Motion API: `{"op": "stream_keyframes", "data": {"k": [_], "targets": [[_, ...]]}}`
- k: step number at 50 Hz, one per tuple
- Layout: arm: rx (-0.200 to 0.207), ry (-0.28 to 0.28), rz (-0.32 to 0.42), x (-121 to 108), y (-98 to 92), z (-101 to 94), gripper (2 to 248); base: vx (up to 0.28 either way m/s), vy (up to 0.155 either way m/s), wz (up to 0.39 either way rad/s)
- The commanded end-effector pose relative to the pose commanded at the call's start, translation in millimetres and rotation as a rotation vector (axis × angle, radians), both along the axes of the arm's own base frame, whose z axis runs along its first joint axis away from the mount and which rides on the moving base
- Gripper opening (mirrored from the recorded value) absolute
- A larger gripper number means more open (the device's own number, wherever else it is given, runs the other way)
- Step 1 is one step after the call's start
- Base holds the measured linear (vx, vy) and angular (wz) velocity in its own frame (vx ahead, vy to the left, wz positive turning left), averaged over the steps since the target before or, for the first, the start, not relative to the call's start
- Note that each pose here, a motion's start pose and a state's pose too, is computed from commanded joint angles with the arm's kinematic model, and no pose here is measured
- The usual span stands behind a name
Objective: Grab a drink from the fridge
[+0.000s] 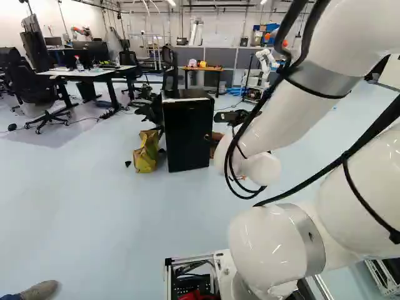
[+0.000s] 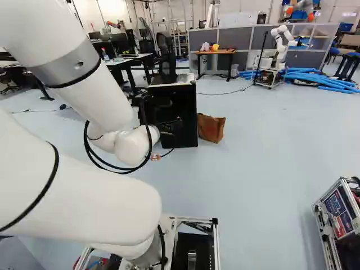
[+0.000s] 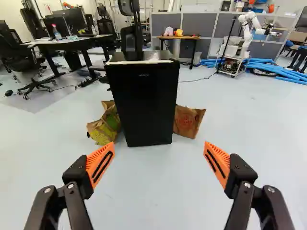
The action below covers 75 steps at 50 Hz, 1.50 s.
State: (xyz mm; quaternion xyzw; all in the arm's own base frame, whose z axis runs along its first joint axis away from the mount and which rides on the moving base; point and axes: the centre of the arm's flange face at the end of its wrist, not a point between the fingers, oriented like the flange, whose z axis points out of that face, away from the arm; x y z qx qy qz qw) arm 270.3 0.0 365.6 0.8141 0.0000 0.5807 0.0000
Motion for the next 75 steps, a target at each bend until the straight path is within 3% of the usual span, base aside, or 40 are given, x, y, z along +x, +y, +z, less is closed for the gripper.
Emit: {"op": "stream_keyframes", "data": {"k": [75], "targets": [[0.000,0.000,0.000,0.0,0.0,0.0,247,0.080,0.021,-0.008]]}}
